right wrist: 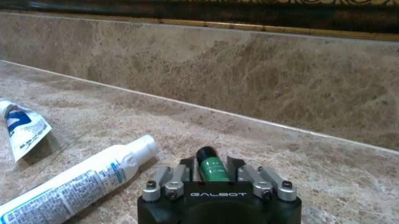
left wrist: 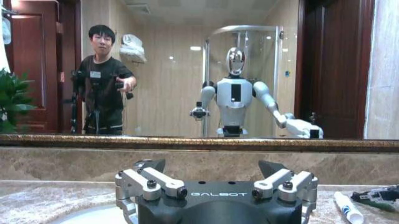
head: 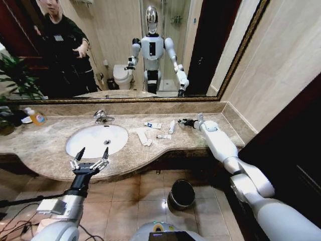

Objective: Pick up the trash from the sink and place it in the trash bin.

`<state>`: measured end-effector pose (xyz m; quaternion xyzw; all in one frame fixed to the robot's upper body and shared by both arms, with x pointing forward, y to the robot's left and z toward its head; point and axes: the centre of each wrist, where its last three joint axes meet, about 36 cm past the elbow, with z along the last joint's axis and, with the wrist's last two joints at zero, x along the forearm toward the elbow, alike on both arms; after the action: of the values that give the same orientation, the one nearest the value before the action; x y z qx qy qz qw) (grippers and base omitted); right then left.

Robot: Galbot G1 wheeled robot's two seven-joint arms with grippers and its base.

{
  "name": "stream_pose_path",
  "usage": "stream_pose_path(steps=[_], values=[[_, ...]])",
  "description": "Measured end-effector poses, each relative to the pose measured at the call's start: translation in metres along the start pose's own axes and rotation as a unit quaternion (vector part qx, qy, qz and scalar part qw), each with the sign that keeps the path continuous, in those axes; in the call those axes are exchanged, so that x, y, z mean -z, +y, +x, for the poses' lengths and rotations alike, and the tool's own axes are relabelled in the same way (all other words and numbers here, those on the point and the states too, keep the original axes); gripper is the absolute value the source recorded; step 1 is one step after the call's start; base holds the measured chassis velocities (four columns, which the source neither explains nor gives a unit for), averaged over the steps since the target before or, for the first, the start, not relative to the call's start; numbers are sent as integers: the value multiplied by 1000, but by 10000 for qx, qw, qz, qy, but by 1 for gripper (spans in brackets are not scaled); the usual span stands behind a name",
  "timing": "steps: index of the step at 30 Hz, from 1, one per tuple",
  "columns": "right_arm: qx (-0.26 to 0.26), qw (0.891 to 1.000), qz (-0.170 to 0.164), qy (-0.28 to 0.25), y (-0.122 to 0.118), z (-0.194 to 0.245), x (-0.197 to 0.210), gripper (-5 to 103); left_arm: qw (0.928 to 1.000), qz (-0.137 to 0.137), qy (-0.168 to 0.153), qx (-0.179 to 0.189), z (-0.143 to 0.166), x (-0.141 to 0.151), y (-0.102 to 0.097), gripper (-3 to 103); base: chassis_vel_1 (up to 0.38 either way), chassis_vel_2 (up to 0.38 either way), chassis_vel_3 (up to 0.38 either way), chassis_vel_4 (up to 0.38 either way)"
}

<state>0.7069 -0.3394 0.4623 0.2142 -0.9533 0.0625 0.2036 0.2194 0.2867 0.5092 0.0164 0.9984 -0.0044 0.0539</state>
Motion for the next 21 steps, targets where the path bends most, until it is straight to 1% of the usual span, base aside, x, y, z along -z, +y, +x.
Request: stream_pose_path(steps=[4,9,13,15,19,21], values=[[-23,10000,15,3,2,1,-4,19,10000,0,0,0,0,0,0,100,0,0,0,0],[-42,10000,4,-27,7,1,-7,19,10000,0,0,0,0,0,0,100,0,0,0,0],[-161,9997,-124,-166,16,3,-6,19,10000,0,0,0,0,0,0,100,0,0,0,0],[-234,9992,-214,-249,20,7,-3,19,10000,0,0,0,0,0,0,100,0,0,0,0],[-279,9987,-235,-357,27,18,3,19,10000,0,-1,0,0,0,0,100,0,0,0,0],[-280,9981,-301,-468,33,27,8,19,10000,0,0,0,0,0,0,100,0,0,0,0]])
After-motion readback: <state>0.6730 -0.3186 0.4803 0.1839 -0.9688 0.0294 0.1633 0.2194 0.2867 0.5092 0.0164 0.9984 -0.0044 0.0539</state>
